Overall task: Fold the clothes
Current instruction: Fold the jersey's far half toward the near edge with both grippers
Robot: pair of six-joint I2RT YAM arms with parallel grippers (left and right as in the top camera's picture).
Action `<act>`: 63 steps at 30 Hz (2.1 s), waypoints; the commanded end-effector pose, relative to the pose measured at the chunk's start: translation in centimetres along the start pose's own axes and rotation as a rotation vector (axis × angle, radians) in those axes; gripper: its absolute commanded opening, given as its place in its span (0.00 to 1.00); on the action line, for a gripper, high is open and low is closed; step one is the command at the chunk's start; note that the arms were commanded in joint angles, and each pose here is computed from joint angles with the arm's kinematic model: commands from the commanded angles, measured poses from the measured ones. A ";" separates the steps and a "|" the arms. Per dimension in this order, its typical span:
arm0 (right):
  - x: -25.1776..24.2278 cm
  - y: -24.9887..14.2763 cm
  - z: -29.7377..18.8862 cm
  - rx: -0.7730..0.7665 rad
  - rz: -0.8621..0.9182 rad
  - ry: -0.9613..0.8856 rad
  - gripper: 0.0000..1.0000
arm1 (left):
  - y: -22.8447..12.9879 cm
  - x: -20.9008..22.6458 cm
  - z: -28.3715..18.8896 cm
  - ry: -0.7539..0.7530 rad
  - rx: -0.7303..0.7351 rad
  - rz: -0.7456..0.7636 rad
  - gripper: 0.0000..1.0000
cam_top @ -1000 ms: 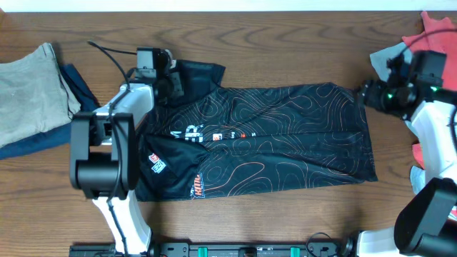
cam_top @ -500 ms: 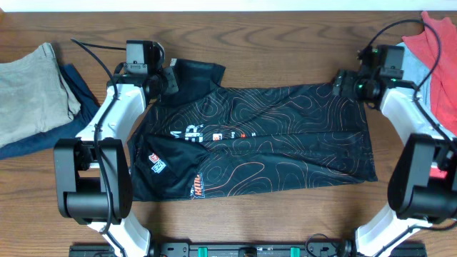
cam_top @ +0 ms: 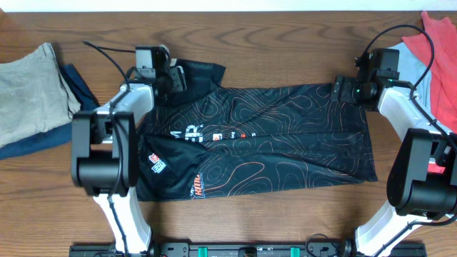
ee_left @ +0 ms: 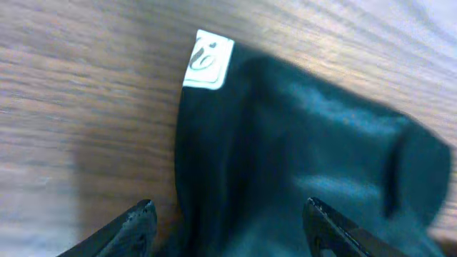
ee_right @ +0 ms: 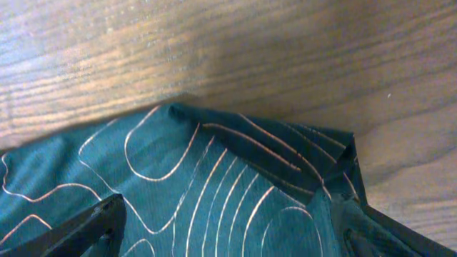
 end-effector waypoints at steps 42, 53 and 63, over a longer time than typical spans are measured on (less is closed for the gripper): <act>-0.8 -0.3 3.2 -0.001 0.005 -0.058 0.78 | -0.9 -2.2 -4.7 0.003 0.134 -0.004 0.06; -1.5 -0.5 4.1 -0.004 0.006 -0.115 0.66 | -1.2 -2.2 -4.8 0.005 0.152 -0.008 0.06; -1.8 -0.5 4.1 -0.003 0.008 -0.133 0.28 | -1.5 -2.2 -4.8 0.007 0.169 -0.011 0.06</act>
Point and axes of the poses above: each gripper's point midway between its finger pads, its own z axis out along the fingers, its own x axis along the line the jaws close on, y = z × x, the point moved 8 cm from there along -z, back along the fingers, and after that the axes turned 13 degrees about z, right-handed, at the moved point
